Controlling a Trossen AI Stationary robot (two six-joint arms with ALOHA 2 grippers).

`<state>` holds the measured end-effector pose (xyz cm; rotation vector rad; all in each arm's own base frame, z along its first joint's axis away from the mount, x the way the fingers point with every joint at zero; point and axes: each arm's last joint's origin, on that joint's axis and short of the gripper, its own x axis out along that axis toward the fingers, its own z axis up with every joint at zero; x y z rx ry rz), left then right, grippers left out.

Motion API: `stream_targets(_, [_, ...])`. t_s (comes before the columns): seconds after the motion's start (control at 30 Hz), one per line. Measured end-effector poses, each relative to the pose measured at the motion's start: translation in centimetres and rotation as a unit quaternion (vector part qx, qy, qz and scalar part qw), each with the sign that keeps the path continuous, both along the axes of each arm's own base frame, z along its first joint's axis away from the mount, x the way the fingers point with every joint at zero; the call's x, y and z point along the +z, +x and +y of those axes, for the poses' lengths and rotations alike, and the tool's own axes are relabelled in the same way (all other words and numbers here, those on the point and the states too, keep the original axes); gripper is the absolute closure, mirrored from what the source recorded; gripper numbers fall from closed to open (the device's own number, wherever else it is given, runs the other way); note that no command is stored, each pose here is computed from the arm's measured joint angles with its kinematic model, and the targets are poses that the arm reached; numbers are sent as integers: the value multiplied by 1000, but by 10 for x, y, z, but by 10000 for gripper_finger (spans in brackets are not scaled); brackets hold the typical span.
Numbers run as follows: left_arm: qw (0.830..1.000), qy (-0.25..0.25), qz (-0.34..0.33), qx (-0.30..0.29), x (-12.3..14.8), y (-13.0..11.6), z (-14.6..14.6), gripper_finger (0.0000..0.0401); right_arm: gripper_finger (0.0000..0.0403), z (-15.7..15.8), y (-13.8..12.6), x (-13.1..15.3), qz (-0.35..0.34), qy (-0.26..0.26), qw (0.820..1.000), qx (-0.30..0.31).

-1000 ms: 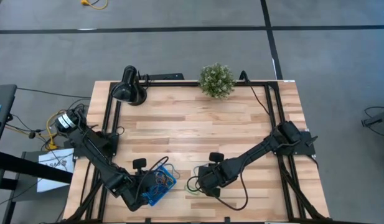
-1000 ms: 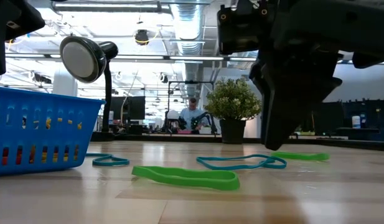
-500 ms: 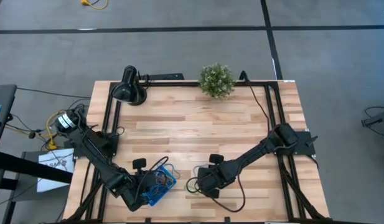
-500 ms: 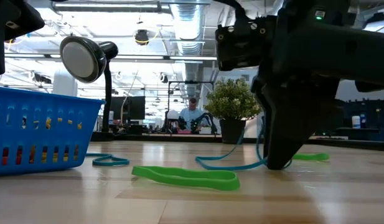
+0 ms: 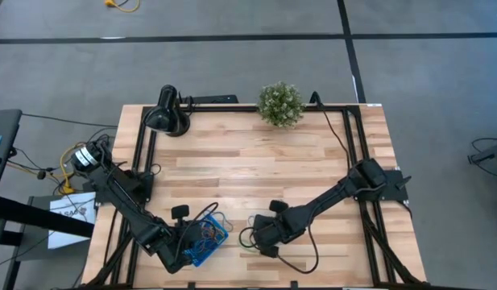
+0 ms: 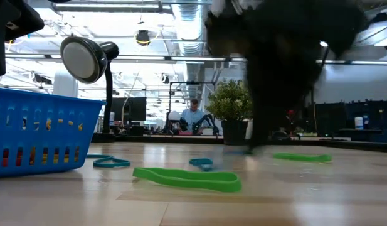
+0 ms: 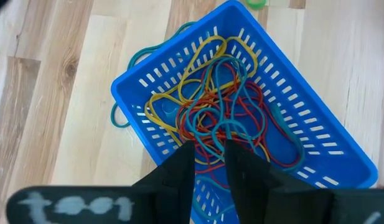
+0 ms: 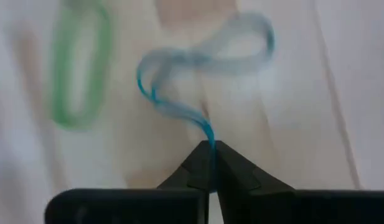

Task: Pick and place rubber bands into bin
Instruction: Put the blue rubber band into the blue basket

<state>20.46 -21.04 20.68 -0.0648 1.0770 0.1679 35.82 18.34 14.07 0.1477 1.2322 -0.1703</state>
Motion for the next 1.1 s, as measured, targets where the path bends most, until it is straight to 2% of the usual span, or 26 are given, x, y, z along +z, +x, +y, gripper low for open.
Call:
stream_targets(0.1, [1000,2,-2,0,0,0,0,324,399,10,12,25,-95,1,995,29])
stream_targets(0.23, [1000,12,-18,13,1,1,1,324,400,22,33,63,-243,-9,966,86])
stream_targets(0.4, [998,-5,-29,47,3,0,1,324,400,36,53,107,-414,-30,895,162])
stream_targets(0.5, [996,2,-69,55,15,-7,3,324,401,36,62,114,-470,-26,864,180])
stream_targets(0.7, [985,31,-154,77,52,-34,22,324,402,32,78,92,-484,-9,857,179])
stream_targets(0.83, [978,40,-189,83,72,-49,38,324,402,31,90,65,-485,7,857,174])
stream_targets(0.9, [975,33,-204,86,79,-53,43,324,402,29,97,51,-485,11,857,174])
stream_targets(1.1, [973,34,-212,86,84,-55,47,324,402,26,124,33,-490,40,854,173])
